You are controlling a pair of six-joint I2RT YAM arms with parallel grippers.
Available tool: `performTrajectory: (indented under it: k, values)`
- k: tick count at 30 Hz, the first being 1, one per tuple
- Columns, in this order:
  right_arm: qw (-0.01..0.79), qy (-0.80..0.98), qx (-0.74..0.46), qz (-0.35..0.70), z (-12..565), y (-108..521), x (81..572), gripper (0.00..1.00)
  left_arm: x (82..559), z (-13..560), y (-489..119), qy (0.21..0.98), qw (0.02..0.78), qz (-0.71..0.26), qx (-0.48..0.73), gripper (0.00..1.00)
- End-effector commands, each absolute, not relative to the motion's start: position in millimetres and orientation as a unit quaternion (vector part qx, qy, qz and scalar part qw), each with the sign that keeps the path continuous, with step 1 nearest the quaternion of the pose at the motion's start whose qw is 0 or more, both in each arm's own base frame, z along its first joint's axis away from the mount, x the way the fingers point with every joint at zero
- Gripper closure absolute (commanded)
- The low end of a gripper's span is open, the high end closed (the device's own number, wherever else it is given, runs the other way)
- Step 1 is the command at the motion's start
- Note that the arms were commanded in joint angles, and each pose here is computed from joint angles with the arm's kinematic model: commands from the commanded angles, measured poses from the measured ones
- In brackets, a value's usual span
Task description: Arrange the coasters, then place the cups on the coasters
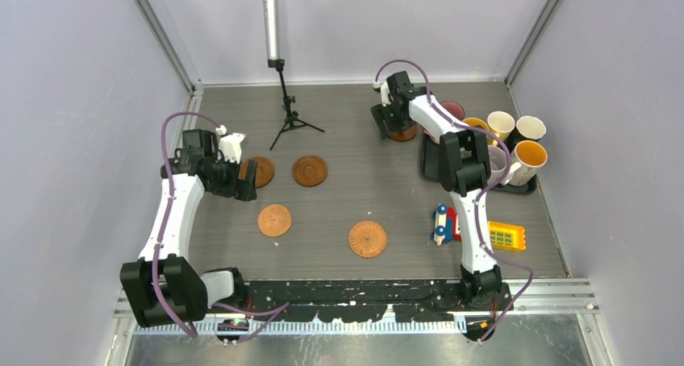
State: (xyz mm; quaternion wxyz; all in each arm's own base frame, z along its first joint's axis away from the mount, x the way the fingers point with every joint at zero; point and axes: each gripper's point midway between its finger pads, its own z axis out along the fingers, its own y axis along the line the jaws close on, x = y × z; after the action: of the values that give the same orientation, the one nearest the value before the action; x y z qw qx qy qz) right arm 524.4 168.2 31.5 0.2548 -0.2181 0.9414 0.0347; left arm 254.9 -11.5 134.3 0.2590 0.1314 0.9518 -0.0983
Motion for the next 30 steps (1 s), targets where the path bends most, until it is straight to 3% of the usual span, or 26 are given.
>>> performTrajectory:
  k: [1, 9, 18, 30]
  values:
    - [0.261, 0.935, -0.235, 0.05, 24, 175, 532, 0.27, 259, 152, -7, 0.946, 0.281, -0.086, 0.14, 0.11]
    - [0.234, 0.938, -0.248, 0.065, 23, 177, 518, 0.32, 261, 153, -7, 0.945, 0.283, -0.084, 0.138, 0.1]
    - [0.189, 0.933, -0.293, 0.091, 19, 192, 451, 0.42, 270, 156, -5, 0.943, 0.293, -0.081, 0.138, 0.1]
    - [0.161, 0.915, -0.351, 0.116, 17, 251, 363, 0.46, 261, 151, 1, 0.949, 0.278, -0.1, 0.114, 0.09]
